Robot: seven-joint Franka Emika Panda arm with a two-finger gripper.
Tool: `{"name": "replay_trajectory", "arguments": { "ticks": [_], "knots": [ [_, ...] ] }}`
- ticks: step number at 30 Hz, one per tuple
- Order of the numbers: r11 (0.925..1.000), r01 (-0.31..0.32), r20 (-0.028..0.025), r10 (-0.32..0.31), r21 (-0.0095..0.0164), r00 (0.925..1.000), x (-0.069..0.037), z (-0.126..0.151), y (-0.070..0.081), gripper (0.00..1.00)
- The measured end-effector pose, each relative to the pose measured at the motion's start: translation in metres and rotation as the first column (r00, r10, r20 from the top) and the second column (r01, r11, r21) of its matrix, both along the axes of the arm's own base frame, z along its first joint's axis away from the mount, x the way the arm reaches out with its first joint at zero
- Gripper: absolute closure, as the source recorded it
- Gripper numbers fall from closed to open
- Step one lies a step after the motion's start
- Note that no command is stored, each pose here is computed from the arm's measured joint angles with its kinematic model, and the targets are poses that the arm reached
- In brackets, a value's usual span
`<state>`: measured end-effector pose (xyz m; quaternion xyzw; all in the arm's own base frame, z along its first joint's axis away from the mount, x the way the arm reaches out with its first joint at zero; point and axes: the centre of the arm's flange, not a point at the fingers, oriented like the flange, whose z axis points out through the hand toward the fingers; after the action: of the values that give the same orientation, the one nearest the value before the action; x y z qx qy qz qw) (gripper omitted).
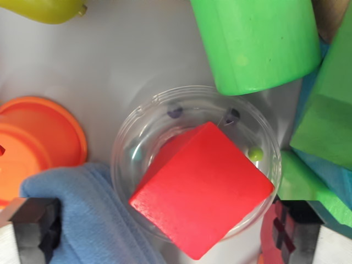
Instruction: Pick an object from the bin
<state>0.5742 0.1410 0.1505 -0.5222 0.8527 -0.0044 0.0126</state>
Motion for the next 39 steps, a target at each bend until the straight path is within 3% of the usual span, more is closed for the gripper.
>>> {"name": "replay_trajectory", "arguments": {
  "ticks": [19,20,34,39],
  "knots": [
    [1.0000,0.000,0.0000,0.000,0.0000,1.0000,0.0000,0.0000,0.0000,1.00],
    [1.0000,0.000,0.0039,0.000,0.0008,1.0000,0.0012,0.0014,0.0001,1.00],
    [1.0000,0.000,0.0041,0.000,0.0008,1.0000,0.0012,0.0014,0.0001,1.00],
    [1.0000,0.000,0.0068,0.000,0.0015,1.0000,0.0017,0.0052,0.0002,1.00]
  ]
}}
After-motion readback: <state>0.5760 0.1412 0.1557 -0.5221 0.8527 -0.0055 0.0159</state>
